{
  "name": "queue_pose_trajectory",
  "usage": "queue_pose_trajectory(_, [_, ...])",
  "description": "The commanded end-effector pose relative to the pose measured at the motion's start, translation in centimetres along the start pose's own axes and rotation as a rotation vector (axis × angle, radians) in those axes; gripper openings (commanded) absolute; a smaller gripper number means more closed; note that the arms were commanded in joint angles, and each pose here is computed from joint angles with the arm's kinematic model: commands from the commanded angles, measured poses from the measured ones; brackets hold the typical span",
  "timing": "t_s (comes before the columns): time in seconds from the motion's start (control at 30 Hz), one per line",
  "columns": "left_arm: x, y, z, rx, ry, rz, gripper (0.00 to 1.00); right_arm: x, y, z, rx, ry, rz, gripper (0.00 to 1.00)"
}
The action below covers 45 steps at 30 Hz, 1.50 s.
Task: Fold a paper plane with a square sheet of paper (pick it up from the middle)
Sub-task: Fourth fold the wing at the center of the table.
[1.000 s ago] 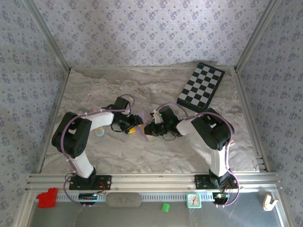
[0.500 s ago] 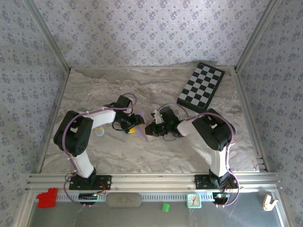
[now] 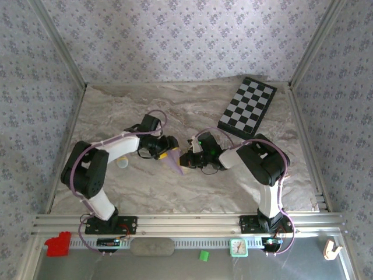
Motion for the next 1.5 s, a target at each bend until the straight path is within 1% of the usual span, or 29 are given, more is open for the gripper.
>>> queue_pose_trajectory(0.0, [0.9,-1.7,-1.9,-0.127,0.041,-0.059,0.68,-1.6,-0.3,-2.7,-0.08,0.087,0.03,0.06])
queue_pose_trajectory(0.07, [0.7,-1.6,-1.9,-0.17,0.044,-0.049,0.66,-1.7,-0.3,-2.8,-0.084,0.091,0.029,0.06])
queue_pose_trajectory(0.13, [0.3,-1.2,-1.7,-0.194,0.038,-0.033,0.6,-1.7,-0.4,-2.8,-0.086,0.091,0.028,0.06])
queue_pose_trajectory(0.23, [-0.1,-0.6,-1.4,-0.222,0.032,-0.008,0.5,-1.7,-0.4,-3.0,-0.091,0.098,0.027,0.06])
queue_pose_trajectory(0.33, [-0.4,0.1,-0.5,-0.208,0.017,0.007,0.41,-1.7,-0.5,-3.1,-0.09,0.099,0.024,0.07])
queue_pose_trajectory(0.4, [-0.4,0.4,0.1,-0.194,0.006,0.015,0.38,-1.7,-0.4,-3.1,-0.089,0.097,0.025,0.07])
queue_pose_trajectory(0.5, [-0.4,0.8,0.4,-0.185,0.002,0.025,0.37,-1.5,-0.4,-3.1,-0.086,0.094,0.024,0.09])
queue_pose_trajectory(0.67, [-0.3,1.6,0.6,-0.158,0.0,0.045,0.37,-1.5,-0.4,-3.1,-0.085,0.091,0.028,0.1])
queue_pose_trajectory(0.87, [-0.6,2.6,1.2,-0.096,0.014,0.07,0.44,-1.5,-0.4,-3.2,-0.087,0.092,0.028,0.1])
queue_pose_trajectory(0.97, [-1.0,3.1,2.0,-0.033,0.019,0.079,0.47,-1.5,-0.4,-3.2,-0.086,0.093,0.027,0.1])
queue_pose_trajectory(1.17, [-1.4,3.9,3.5,0.081,0.023,0.09,0.49,-1.3,-0.6,-3.1,-0.085,0.092,0.021,0.11])
queue_pose_trajectory(1.47, [-1.9,4.8,5.9,0.252,0.016,0.106,0.53,-0.8,-1.2,-2.4,-0.093,0.067,0.007,0.15])
Point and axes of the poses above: each hand's point on the last joint's axis, 136 mm out from that joint toward the fingers, its own y axis out along the fingers, its own z axis along the line the jaws close on, x = y × z, the point moved 1 cm from there along -y, back along the fingers, and after that the axes turned 11 degrees about -y, right-handed, at the moved point
